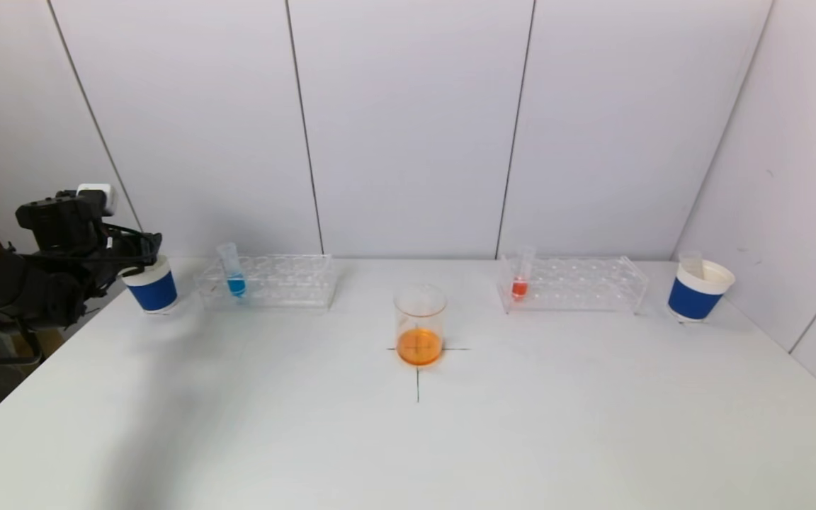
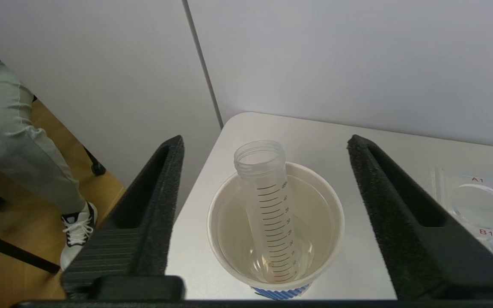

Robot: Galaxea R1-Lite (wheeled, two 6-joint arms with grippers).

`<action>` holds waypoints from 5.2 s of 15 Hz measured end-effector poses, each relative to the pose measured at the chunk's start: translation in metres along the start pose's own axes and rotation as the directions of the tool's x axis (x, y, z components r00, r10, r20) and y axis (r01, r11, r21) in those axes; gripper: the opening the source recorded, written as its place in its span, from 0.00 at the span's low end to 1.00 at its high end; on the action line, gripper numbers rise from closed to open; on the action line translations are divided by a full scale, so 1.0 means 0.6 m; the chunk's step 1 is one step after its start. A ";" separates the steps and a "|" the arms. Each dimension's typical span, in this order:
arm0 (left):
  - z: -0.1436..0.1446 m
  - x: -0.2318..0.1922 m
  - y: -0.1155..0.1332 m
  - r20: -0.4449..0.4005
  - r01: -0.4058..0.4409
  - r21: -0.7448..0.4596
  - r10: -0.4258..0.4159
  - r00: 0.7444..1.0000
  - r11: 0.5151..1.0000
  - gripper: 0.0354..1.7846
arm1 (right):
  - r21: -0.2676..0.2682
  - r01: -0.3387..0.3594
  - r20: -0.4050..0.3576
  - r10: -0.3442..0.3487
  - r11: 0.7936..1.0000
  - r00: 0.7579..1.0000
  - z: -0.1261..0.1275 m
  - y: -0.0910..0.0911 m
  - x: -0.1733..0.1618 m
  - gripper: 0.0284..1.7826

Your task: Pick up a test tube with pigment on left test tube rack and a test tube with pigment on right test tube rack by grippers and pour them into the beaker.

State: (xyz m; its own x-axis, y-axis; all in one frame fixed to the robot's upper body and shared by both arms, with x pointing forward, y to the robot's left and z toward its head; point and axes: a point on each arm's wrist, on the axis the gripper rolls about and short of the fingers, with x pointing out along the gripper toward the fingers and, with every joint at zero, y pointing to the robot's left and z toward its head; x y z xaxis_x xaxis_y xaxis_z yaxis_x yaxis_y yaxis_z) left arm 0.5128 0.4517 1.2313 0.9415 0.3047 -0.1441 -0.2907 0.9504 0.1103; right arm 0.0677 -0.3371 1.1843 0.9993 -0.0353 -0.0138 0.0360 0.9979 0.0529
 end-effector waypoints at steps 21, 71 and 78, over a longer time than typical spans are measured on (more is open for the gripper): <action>0.104 -0.251 -0.057 0.102 0.167 0.022 -0.168 0.980 0.986 0.99 | 0.000 0.001 0.000 -0.001 1.000 1.000 0.000 0.000 0.000 0.99; -0.193 -0.749 0.020 0.121 0.300 -0.093 -0.288 0.950 0.949 0.99 | 0.000 0.000 0.000 0.000 1.000 1.000 0.000 0.000 0.000 0.99; -0.193 -0.749 0.020 0.121 0.300 -0.093 -0.288 0.950 0.949 0.99 | 0.001 0.001 0.001 -0.001 1.000 1.000 0.000 0.000 0.000 0.99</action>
State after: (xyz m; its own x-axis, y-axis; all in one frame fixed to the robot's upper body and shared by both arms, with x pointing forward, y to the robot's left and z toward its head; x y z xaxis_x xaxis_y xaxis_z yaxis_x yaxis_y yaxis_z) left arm 0.0661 0.3334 1.1833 0.9987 0.0079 -0.0496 -0.0094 0.9995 -0.0300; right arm 0.0676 -0.3371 1.1845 0.9992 -0.0368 -0.0130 0.0375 0.9978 0.0542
